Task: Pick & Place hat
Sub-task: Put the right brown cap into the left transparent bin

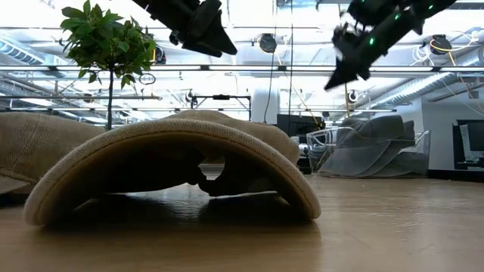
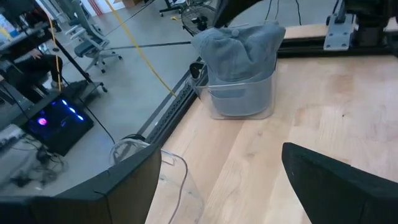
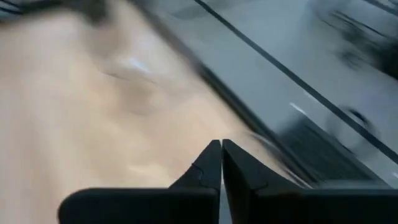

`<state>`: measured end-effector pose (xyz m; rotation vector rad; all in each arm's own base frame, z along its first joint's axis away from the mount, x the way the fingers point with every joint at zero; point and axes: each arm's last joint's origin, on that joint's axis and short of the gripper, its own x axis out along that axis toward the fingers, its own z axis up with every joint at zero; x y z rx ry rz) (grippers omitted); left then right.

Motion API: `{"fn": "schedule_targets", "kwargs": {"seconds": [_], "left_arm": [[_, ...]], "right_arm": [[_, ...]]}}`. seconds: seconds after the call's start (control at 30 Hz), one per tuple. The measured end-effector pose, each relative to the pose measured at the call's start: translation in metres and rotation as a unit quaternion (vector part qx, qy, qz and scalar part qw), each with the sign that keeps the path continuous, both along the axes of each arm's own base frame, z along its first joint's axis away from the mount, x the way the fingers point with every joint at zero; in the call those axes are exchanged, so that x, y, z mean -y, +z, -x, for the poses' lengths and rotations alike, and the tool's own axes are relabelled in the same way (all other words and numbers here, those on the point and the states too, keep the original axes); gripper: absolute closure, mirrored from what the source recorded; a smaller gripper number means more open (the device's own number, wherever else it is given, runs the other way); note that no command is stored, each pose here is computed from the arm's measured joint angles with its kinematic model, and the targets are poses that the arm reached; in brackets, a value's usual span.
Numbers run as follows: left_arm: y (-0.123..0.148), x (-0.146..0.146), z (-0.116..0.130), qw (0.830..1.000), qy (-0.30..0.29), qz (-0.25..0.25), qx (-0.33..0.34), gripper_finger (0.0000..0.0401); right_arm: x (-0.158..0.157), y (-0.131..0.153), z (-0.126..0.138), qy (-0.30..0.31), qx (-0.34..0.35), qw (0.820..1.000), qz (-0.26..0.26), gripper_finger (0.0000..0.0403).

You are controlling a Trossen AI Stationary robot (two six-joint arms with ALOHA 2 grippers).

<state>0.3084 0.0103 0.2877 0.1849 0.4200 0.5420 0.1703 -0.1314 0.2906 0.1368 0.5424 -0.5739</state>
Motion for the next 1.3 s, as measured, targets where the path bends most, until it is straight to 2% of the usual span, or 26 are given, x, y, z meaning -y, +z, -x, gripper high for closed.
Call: {"fn": "schedule_targets", "kwargs": {"seconds": [0.2, 0.37, 0.5, 0.7, 0.93, 1.1, 1.3], "left_arm": [[0.000, 0.001, -0.001, 0.999, -0.019, 0.028, 0.011, 0.0061], [0.000, 0.002, -0.001, 0.999, -0.023, 0.030, 0.013, 0.0061], [-0.001, 0.002, -0.001, 0.999, -0.023, 0.030, 0.008, 0.0061], [0.000, 0.003, -0.001, 0.999, -0.025, 0.030, 0.011, 0.0061], [0.004, 0.003, -0.003, 0.998, -0.026, 0.031, 0.038, 0.0061], [0.003, 0.003, -0.003, 0.998, -0.031, 0.034, 0.033, 0.0061], [-0.003, 0.007, -0.001, 0.996, -0.077, 0.053, -0.003, 0.0061]], "right_arm": [[-0.029, 0.020, -0.007, 0.160, 0.092, 0.983, -0.008, 0.0399], [-0.046, 0.026, -0.005, 0.220, 0.099, 0.970, 0.022, 0.0399], [-0.053, 0.020, 0.005, 0.228, 0.105, 0.967, 0.037, 0.0399], [-0.060, -0.007, 0.021, 0.192, 0.125, 0.973, 0.031, 0.0399], [-0.066, -0.040, 0.032, 0.177, 0.195, 0.964, 0.031, 0.0399], [-0.070, -0.061, 0.038, 0.196, 0.251, 0.945, 0.072, 0.0399], [-0.077, -0.079, 0.046, 0.237, 0.315, 0.911, 0.120, 0.0399]]}}
